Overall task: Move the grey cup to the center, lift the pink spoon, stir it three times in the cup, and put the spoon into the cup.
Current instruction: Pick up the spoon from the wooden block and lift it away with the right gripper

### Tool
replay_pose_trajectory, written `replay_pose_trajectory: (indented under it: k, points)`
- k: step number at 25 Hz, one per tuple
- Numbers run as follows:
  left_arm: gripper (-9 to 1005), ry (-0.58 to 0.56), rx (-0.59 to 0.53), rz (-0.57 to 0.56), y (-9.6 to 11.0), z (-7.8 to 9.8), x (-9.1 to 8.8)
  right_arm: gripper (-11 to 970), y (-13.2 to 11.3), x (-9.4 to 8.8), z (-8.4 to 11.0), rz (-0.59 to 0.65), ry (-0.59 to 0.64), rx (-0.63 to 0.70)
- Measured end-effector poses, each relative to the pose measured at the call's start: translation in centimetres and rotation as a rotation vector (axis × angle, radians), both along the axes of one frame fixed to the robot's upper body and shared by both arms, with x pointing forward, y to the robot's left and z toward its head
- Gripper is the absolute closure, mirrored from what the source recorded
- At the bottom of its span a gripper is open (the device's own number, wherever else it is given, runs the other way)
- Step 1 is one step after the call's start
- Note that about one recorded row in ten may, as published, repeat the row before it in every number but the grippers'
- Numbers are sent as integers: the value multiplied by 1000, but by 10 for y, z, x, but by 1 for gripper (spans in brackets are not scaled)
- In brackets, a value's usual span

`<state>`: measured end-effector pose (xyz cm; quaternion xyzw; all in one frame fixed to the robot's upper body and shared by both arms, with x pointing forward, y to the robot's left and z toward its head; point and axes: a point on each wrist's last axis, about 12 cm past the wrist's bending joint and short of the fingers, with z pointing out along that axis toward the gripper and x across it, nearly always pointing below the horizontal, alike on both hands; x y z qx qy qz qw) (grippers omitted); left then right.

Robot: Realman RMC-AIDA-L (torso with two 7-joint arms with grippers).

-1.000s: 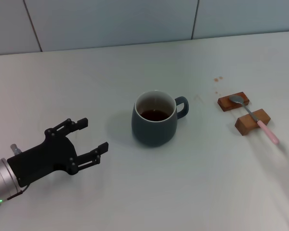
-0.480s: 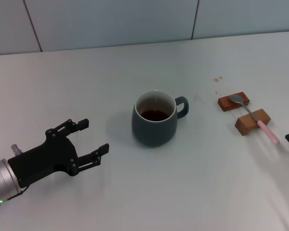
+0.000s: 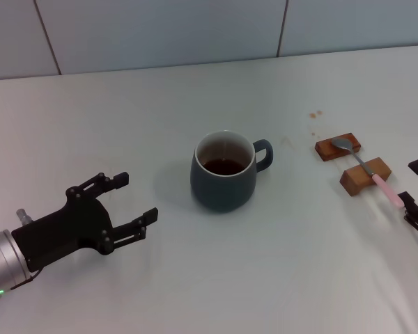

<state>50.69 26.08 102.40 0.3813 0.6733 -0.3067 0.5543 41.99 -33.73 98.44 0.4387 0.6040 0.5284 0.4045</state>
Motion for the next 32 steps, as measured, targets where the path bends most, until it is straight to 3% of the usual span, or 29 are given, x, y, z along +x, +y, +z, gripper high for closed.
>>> replay_pose_trajectory:
  k: [21, 32]
  points:
    - [163, -6, 1, -31, -5, 2, 2, 237, 8, 0, -6, 4, 40, 18]
    - [164, -5, 4, -37, -6, 2, 2, 595, 9, 3, -5, 18, 40, 16]
